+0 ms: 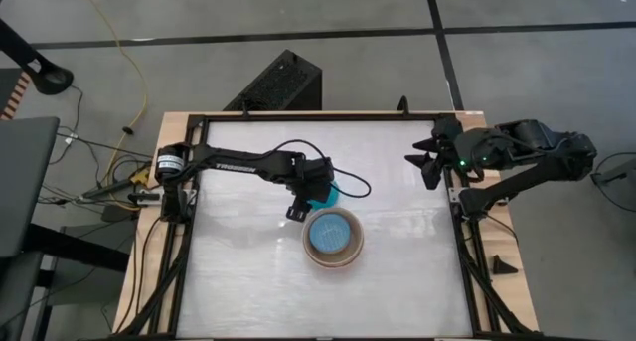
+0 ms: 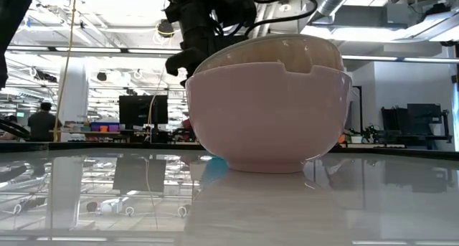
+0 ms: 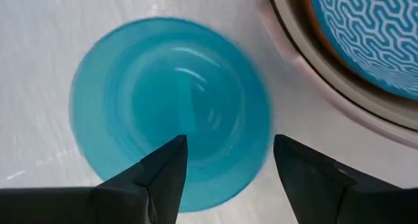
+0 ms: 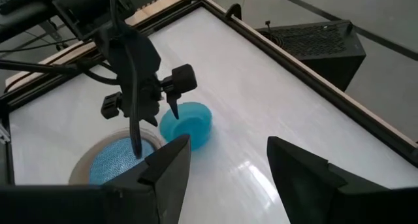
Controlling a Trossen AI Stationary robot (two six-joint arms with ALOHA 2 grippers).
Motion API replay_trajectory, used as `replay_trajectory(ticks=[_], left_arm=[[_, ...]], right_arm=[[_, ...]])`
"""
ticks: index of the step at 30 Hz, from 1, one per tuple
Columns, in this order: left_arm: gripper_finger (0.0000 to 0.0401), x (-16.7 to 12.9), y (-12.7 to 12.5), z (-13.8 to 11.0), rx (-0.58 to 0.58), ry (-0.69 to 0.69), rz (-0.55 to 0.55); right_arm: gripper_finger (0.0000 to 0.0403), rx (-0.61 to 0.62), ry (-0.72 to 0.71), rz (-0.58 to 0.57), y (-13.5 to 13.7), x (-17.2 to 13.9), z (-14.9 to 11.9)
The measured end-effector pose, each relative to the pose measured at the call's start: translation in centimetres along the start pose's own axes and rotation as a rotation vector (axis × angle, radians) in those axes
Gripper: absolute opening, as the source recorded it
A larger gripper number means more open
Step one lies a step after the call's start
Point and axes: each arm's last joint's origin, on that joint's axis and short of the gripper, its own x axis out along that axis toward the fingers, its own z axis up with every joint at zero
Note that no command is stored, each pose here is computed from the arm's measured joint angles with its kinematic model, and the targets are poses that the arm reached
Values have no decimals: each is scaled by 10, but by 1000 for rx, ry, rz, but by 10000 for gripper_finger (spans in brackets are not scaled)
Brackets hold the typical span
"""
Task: Nest bowls inside each other
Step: Stack the light blue bowl on top of the blue bowl
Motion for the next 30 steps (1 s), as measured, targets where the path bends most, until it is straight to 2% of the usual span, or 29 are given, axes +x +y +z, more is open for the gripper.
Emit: replay_trajectory(ticks=[7,15,21,24,30], left_arm=[[217,2,0,-1,14,-8,-8],[217,17,-6,-15,-8,5,-28],[208,21,-2,-14,-46,-32,37],[174,20,-1,-10,-48,-67,59],[47,20,-3,-11,-59,-69,-3]], right_arm=[[237,-1,1,-1,0,0,0],[237,0,-8,-15,-1,0,0],[237,5,-9,-16,-1,0,0],[237,9,-9,-16,-1,0,0],[237,26,-9,-16,-1,0,0]])
